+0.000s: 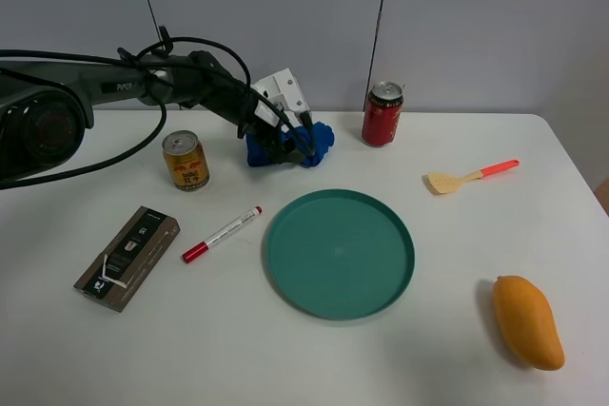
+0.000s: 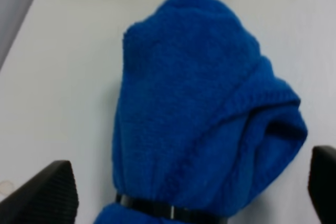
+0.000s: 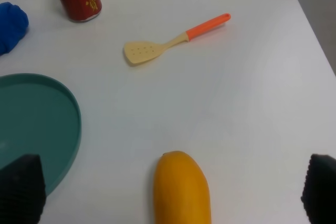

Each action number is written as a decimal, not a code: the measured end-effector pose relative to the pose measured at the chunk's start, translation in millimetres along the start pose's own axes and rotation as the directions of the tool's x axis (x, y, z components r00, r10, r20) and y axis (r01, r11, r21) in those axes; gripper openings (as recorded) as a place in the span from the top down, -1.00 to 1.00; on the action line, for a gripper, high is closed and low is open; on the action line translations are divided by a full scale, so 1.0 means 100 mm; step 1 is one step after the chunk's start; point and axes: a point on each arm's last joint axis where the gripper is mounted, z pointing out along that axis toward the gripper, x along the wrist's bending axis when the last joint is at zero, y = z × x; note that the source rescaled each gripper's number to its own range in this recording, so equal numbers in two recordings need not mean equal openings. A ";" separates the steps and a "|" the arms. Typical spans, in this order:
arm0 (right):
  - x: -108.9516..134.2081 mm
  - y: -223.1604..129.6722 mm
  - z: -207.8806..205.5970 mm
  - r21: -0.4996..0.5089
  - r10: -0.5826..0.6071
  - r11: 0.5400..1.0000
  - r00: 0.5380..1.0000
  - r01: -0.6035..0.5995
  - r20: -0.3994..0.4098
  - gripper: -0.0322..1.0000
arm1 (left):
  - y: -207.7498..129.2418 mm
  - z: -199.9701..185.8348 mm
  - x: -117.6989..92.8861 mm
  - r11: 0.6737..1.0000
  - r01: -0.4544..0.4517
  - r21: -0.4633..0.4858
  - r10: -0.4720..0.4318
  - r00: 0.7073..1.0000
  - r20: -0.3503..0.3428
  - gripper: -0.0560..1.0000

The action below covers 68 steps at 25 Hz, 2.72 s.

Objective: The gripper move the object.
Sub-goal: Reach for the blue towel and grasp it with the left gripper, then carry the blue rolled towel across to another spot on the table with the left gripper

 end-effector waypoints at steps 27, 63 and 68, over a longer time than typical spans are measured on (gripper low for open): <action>0.00 0.00 0.00 0.000 0.000 1.000 1.000 0.000 0.000 -1.00 | -0.07 0.03 -0.03 0.999 0.052 0.014 -0.053 0.997 0.058 0.89; 0.00 0.00 0.00 0.000 0.000 1.000 1.000 0.000 0.000 -1.00 | 1.98 -2.08 -2.73 0.998 -0.052 0.024 0.043 0.955 0.292 0.89; 0.00 0.00 0.00 0.000 0.000 1.000 1.000 0.000 0.000 -1.00 | 1.74 -1.66 -3.03 0.996 -0.018 -0.086 0.040 0.965 0.257 0.89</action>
